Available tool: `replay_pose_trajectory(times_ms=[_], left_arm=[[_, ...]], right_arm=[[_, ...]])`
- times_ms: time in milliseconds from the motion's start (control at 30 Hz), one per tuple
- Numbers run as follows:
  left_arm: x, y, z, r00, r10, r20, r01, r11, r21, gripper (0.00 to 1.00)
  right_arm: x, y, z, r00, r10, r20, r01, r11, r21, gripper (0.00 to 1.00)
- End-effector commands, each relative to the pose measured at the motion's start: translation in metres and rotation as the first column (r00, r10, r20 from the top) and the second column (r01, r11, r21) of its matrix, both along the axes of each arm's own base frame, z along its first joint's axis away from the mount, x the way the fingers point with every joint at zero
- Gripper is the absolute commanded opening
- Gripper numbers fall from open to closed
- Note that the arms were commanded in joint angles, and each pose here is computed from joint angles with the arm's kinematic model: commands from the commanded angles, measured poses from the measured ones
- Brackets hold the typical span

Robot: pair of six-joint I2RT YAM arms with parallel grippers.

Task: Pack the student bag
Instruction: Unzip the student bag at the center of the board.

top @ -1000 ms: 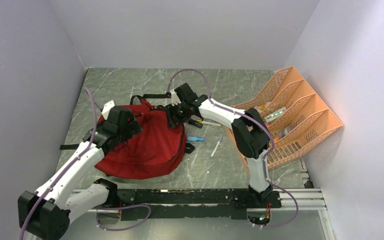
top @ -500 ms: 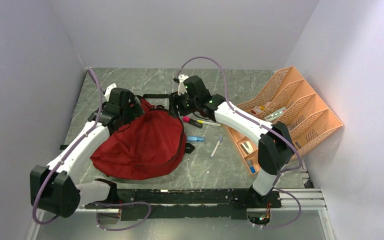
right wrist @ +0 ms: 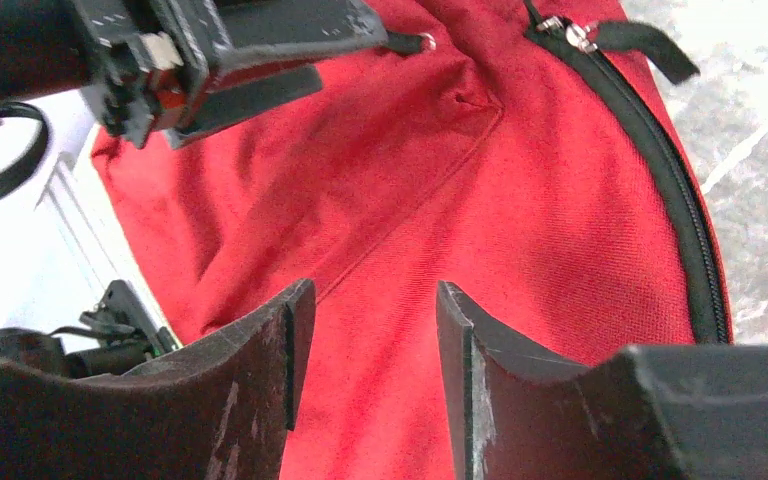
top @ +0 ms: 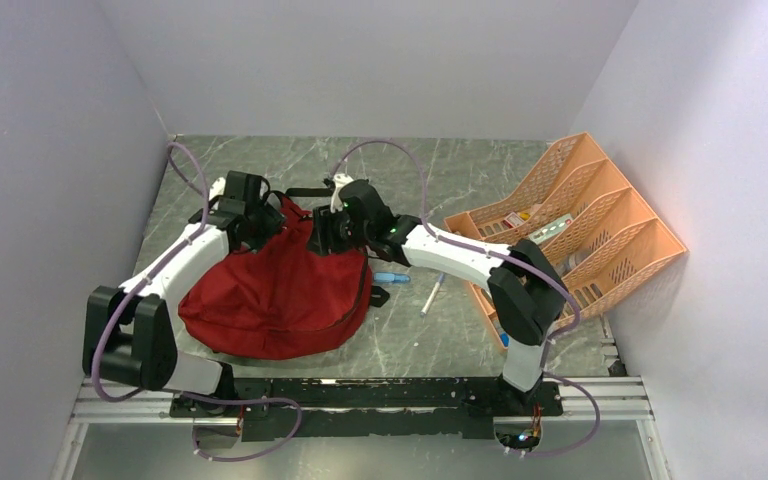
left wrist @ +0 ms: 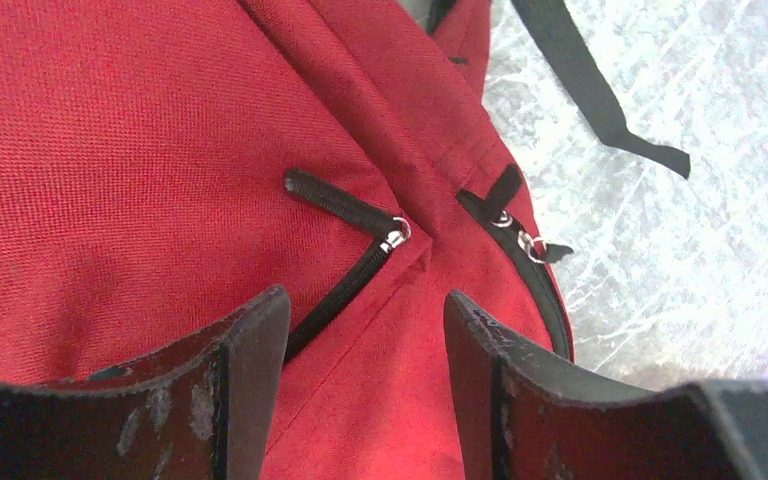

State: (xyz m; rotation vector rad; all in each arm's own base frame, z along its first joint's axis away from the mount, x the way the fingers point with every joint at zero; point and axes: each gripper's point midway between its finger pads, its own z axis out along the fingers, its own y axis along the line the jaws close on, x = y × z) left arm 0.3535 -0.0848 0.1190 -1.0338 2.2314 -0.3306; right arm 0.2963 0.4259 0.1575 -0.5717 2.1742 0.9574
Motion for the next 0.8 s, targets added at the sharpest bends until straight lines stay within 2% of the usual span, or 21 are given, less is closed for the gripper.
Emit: replay_pose_trajectory(times_ms=[0,167,367,567,633,767], left_arm=[[0.012,-0.002,0.005,0.996,0.088,-0.004,-0.088,0.994,-0.07,0.63],[0.017,0.003,-0.009,0.992,0.122,-0.014,-0.123,0.99,-0.063,0.64],[0.019,0.005,-0.031,0.988,0.138,-0.063,-0.141,0.989,-0.045,0.67],[0.023,0.009,-0.045,0.984,0.158,-0.078,-0.161,0.987,-0.03,0.65],[0.026,0.01,-0.048,0.984,0.158,-0.081,-0.16,0.987,-0.02,0.61],[0.03,0.011,-0.053,0.984,0.155,-0.085,-0.155,0.988,-0.001,0.46]], right_arm=[[0.009,0.007,-0.015,0.999,-0.044,0.001,0.044,0.999,0.019,0.51],[0.012,0.0,-0.039,0.998,-0.065,0.012,0.066,0.996,-0.062,0.51],[0.01,-0.007,-0.048,0.997,-0.071,0.023,0.073,0.993,-0.096,0.5],[0.006,-0.012,-0.054,0.998,-0.064,0.011,0.065,0.99,-0.127,0.5],[0.004,-0.011,-0.054,0.998,-0.06,0.012,0.061,0.99,-0.128,0.5],[0.002,-0.012,-0.056,0.998,-0.057,0.013,0.058,0.989,-0.139,0.49]])
